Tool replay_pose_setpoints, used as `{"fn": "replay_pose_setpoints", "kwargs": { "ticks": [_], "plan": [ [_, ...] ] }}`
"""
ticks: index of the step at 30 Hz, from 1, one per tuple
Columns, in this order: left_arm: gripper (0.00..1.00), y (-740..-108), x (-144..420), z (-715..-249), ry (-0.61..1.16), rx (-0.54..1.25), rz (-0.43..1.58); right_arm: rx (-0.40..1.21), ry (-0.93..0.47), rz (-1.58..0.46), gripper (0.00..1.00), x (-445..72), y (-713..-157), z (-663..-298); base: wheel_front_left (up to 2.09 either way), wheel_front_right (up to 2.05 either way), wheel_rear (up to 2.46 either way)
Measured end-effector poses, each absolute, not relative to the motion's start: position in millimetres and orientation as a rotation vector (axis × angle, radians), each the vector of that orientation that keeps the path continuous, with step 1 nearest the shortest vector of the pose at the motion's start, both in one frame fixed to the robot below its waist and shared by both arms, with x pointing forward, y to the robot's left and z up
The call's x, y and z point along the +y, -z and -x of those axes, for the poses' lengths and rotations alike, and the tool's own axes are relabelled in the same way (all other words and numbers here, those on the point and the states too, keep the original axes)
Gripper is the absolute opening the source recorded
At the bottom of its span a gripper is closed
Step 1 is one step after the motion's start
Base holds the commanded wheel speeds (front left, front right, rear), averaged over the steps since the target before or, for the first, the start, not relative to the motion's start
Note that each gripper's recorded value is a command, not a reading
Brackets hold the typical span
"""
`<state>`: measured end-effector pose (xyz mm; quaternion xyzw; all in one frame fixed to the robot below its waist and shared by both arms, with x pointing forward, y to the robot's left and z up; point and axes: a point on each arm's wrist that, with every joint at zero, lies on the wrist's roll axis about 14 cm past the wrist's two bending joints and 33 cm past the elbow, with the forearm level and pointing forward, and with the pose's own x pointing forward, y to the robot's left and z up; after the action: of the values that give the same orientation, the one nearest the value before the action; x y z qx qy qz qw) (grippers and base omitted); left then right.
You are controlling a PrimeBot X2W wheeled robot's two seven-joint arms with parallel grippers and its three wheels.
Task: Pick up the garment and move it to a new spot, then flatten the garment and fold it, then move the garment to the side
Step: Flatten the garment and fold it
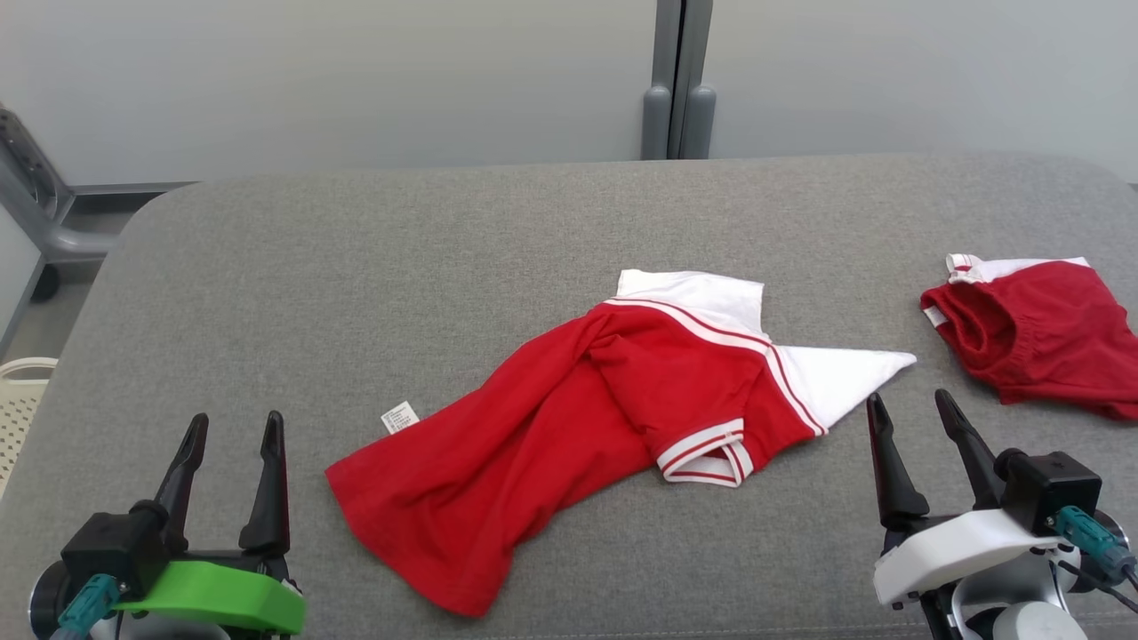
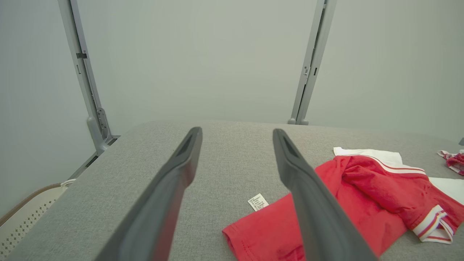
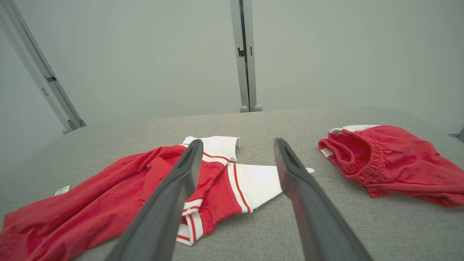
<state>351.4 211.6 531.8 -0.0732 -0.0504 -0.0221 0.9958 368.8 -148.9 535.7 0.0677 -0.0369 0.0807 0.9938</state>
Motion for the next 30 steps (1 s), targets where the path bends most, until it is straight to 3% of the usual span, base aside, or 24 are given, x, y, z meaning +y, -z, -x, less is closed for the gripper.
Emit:
{"fn": "replay_pose_setpoints", "kwargs": {
  "ticks": [17, 30],
  "plan": [
    [1.0, -500.8, 209.8, -354.4, 0.038, 0.017, 0.199, -0.03, -0.159, -0.133, 1.0, -149.5, -525.5, -375.1, 0.0, 0.0, 0.0],
    [1.0, -442.6, 181.7, -377.1, 0.123, 0.346, 0.319, 0.087, -0.228, -0.108, 1.0, -142.8, -504.5, -446.3, 0.0, 0.0, 0.0]
  ]
}}
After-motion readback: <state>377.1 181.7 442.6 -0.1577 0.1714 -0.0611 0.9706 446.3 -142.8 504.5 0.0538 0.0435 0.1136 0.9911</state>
